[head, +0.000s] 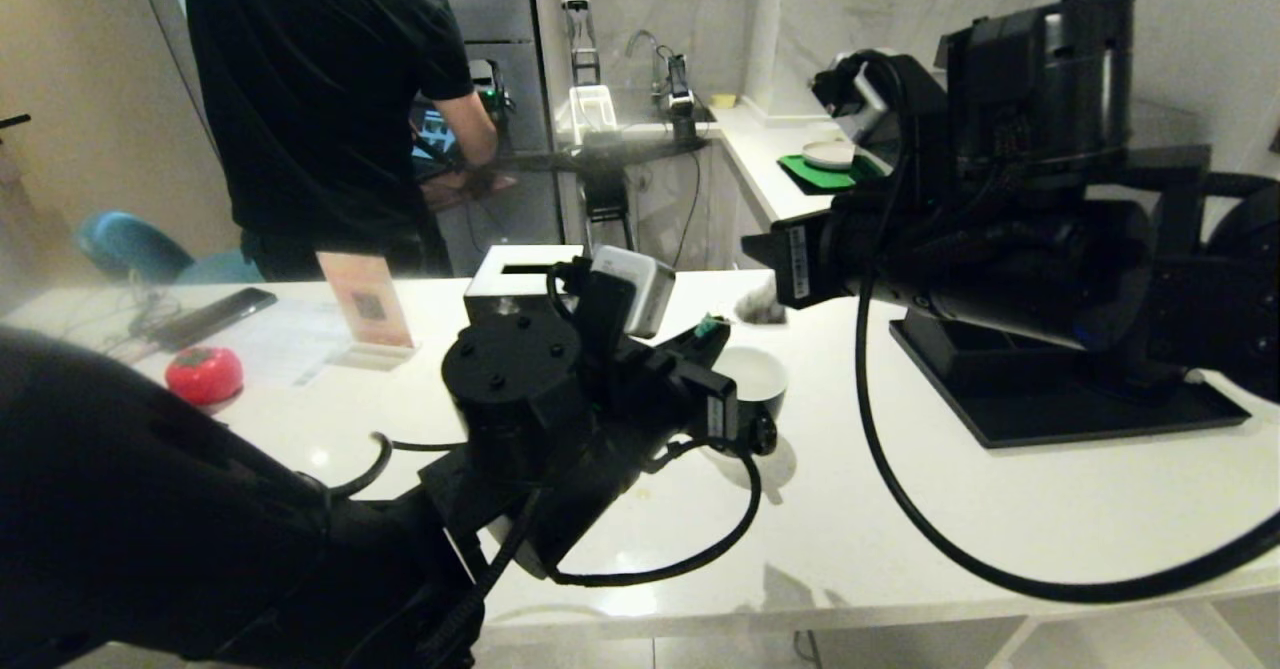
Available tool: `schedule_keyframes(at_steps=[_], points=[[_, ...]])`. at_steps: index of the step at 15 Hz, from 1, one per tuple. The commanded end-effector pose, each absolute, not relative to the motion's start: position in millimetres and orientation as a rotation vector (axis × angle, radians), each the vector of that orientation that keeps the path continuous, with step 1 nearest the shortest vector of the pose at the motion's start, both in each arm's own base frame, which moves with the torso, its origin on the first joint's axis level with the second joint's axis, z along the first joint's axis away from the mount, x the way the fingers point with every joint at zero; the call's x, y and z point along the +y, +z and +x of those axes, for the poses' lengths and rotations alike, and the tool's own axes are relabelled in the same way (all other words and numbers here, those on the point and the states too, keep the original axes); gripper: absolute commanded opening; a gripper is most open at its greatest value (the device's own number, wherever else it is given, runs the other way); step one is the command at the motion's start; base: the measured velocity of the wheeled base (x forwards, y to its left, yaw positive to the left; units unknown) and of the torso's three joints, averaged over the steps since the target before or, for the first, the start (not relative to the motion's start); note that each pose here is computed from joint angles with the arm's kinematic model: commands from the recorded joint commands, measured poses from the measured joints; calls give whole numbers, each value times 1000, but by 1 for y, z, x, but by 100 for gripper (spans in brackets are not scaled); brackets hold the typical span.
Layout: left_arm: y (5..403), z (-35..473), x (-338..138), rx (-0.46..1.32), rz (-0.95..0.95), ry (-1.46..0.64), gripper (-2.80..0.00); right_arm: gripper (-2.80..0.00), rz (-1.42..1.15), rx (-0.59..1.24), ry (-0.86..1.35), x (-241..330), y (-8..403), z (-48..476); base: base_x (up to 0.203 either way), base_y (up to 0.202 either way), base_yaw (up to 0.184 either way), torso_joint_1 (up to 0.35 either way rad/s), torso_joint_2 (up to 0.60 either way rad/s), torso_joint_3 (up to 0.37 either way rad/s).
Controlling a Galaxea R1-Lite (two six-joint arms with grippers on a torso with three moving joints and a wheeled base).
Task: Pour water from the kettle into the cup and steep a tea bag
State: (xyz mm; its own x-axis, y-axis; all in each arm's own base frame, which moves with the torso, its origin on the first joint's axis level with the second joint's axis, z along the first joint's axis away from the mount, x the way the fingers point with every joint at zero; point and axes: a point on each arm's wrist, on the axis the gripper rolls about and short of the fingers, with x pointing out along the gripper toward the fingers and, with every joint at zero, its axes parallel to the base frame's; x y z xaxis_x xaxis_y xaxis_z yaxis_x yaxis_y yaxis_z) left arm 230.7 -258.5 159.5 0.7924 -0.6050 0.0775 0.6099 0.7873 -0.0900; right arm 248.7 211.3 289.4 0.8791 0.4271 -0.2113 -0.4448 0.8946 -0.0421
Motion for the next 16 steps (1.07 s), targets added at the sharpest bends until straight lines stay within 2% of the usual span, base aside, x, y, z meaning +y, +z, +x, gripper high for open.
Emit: schedule_keyframes(at_steps=[1,16], points=[[160,231,-258,-51,-117,-653,-280,0,-88,194,454,211,291,248,0,0,0,0,0,0],[163,230,-258,-58,-121,-654,-280,0,-71,157,411,195,306,233,0,0,0,0,0,0]])
